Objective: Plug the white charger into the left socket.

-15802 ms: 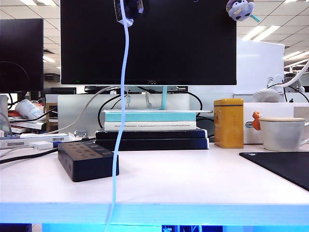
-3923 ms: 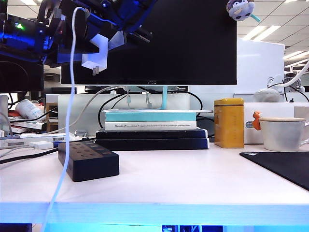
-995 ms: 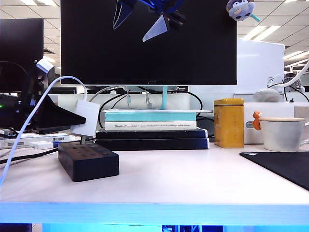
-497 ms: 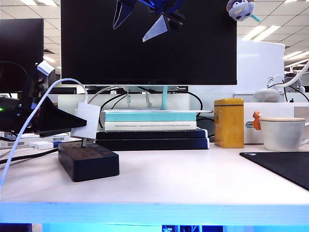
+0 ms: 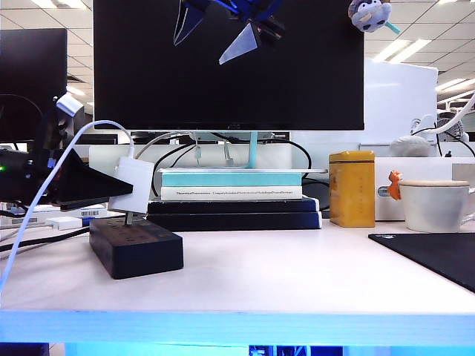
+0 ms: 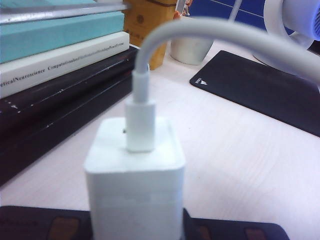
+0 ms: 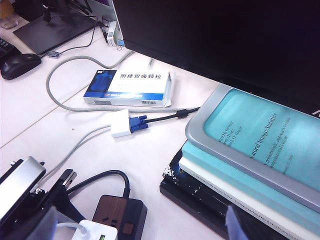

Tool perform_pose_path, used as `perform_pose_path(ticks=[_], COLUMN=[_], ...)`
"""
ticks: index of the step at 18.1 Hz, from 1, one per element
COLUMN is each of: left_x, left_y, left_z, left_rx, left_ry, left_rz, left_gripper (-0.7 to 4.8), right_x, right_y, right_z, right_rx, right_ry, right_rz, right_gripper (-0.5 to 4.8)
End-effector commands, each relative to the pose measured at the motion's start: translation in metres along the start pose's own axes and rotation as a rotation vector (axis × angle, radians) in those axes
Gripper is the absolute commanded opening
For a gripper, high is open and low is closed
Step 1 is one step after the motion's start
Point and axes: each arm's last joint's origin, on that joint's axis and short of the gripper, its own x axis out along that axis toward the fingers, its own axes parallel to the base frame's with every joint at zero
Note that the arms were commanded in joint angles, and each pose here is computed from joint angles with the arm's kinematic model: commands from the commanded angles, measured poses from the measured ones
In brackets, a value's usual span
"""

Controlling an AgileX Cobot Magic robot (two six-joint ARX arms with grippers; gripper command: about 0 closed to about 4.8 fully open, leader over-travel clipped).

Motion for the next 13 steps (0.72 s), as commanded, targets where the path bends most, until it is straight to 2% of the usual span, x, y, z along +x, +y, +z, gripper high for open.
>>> perform_pose_path(ticks=[1,5,9,13], left_x=[-0.004,-0.007,0.005,0.007], left_y=[0.001,0.003,-0.004,-0.006], left_z=[-0.002,-0.002,-0.001,-0.003], left_rx=[-0.024,-0.036,-0.032,-0.051], left_ry=[0.003,0.000,0.006,0.017], left_rz=[0.015,0.022,-0.034,-0.043], left_gripper=[1.21,1.21,1.21,1.21], right_x=[-0.002,-0.002,-0.002,-0.002], right_y=[0.002,0.002,0.002,0.001], right_z=[0.004,0.004,0.004,0.004], right_rx=[-0.008,-0.008,-0.008,-0.008], right_ry=[-0.020,-0.020,-0.020,-0.019], right_rz=[0.004,0.004,0.004,0.004], right_gripper=[4.41,4.41,4.41,4.41])
